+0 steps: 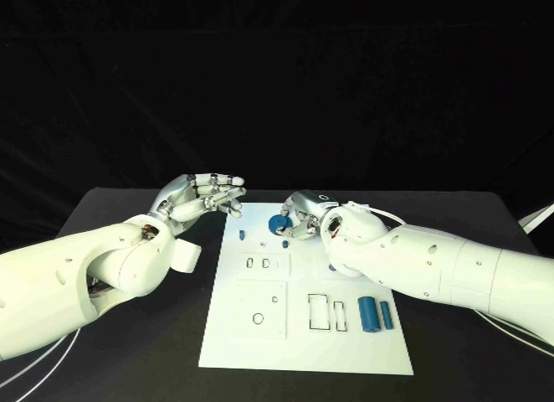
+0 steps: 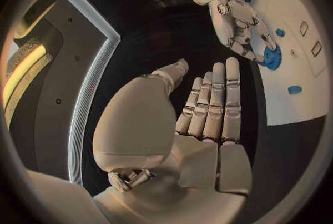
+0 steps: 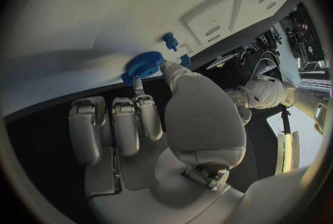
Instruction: Assemble the parts on the task board
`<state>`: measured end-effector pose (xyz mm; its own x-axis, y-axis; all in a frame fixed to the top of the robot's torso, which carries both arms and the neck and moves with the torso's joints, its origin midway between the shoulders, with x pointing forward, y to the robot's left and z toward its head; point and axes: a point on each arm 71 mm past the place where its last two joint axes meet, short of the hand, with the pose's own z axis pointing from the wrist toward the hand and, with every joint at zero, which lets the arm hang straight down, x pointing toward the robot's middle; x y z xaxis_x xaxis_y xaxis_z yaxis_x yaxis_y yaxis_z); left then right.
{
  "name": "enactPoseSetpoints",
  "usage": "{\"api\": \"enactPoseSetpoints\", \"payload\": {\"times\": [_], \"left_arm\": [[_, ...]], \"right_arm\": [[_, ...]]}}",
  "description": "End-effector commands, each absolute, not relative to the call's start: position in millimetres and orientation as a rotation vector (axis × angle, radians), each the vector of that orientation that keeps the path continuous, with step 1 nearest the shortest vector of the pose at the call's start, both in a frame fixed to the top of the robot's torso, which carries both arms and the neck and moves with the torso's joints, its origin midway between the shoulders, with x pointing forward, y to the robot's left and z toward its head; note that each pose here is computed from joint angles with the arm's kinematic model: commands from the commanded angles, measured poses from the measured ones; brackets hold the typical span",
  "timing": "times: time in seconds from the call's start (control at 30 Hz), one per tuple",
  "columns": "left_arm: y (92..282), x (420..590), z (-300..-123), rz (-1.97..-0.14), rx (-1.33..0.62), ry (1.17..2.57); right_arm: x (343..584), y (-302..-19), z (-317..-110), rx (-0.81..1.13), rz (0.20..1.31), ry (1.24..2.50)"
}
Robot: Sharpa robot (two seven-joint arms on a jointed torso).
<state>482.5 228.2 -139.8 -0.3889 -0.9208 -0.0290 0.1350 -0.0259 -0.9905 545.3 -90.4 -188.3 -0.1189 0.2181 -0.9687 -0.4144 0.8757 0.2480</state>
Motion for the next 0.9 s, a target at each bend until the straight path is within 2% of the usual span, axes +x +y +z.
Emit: {"api": "enactPoseSetpoints", "payload": {"times": [0.03, 0.37, 0.6, 0.73, 0.9], "left_arm": [[227.3, 482.6, -139.2, -1.561, -0.885, 1.386], [228.1, 482.9, -139.4, -1.559, -0.886, 1.385], [230.0, 483.4, -139.6, -1.553, -0.887, 1.383], [232.5, 483.8, -139.8, -1.547, -0.889, 1.381], [236.0, 484.4, -140.2, -1.539, -0.892, 1.378]], "right_arm": [[541.9, -89.5, -196.3, -0.162, 0.545, 1.631], [542.9, -97.5, -196.6, -0.143, 0.531, 1.625], [541.0, -109.3, -191.0, -0.110, 0.555, 1.551], [537.7, -120.3, -185.8, -0.080, 0.605, 1.520], [531.7, -138.6, -175.7, -0.034, 0.720, 1.520]]}}
